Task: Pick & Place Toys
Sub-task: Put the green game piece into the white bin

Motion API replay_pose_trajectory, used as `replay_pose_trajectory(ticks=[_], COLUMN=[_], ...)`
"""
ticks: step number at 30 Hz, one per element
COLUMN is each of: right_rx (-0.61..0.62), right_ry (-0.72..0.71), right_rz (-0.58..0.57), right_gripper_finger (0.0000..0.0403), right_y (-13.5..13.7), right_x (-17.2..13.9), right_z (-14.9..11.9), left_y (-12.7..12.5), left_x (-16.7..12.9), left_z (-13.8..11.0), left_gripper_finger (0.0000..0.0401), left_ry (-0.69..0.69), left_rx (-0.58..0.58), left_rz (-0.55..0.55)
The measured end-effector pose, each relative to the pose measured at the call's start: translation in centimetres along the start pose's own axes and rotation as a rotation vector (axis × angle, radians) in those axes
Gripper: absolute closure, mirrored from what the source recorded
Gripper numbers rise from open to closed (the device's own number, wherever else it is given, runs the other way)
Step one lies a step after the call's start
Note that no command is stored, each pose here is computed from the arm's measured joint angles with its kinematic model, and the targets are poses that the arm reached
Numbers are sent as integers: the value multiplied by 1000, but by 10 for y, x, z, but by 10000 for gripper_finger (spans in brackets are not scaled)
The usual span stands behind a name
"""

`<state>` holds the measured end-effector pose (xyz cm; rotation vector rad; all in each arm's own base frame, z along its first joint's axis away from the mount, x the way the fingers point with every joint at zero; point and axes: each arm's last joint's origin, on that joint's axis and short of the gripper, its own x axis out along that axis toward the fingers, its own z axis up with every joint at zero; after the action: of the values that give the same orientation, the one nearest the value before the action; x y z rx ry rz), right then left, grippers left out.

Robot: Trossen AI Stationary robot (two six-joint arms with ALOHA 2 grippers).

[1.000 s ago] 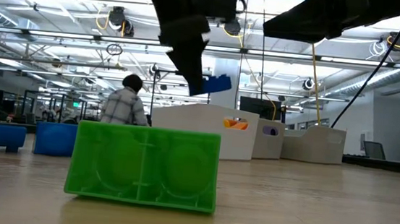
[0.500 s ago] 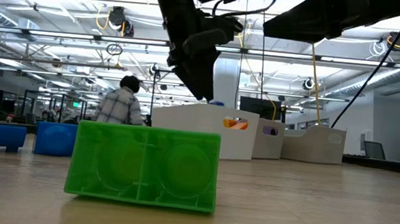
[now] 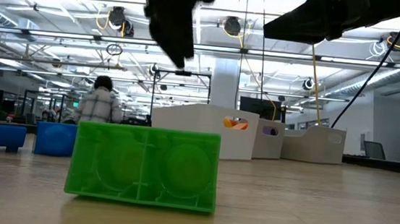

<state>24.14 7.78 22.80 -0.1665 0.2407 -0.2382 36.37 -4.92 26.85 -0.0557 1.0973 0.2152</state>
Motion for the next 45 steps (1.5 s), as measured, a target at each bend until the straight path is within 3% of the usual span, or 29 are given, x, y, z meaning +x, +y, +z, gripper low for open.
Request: replay_pose_trajectory(ticks=[6,12,22,25,28,37,45], right_rx=[0,27,22,24,32,40,37], right_ry=[0,-2,3,0,-20,-20,-20], right_rz=[1,1,4,107,189,183,177], right_gripper_finger=[238,238,238,238,238,238,238], right_y=[0,0,0,3,5,5,4], right_x=[0,0,0,0,-1,0,0], right_z=[0,0,0,0,2,2,2], left_y=[-47,-69,-57,-57,-60,-66,-58], left_x=[-32,-22,19,29,33,41,46], left_z=[-18,-46,-96,-104,-108,-121,-117], left_gripper_finger=[34,36,36,36,36,36,36], left_ry=[-89,-48,100,89,81,131,98], left_rx=[125,152,2,-55,-84,-162,-296], left_rz=[-14,13,133,121,87,16,75])
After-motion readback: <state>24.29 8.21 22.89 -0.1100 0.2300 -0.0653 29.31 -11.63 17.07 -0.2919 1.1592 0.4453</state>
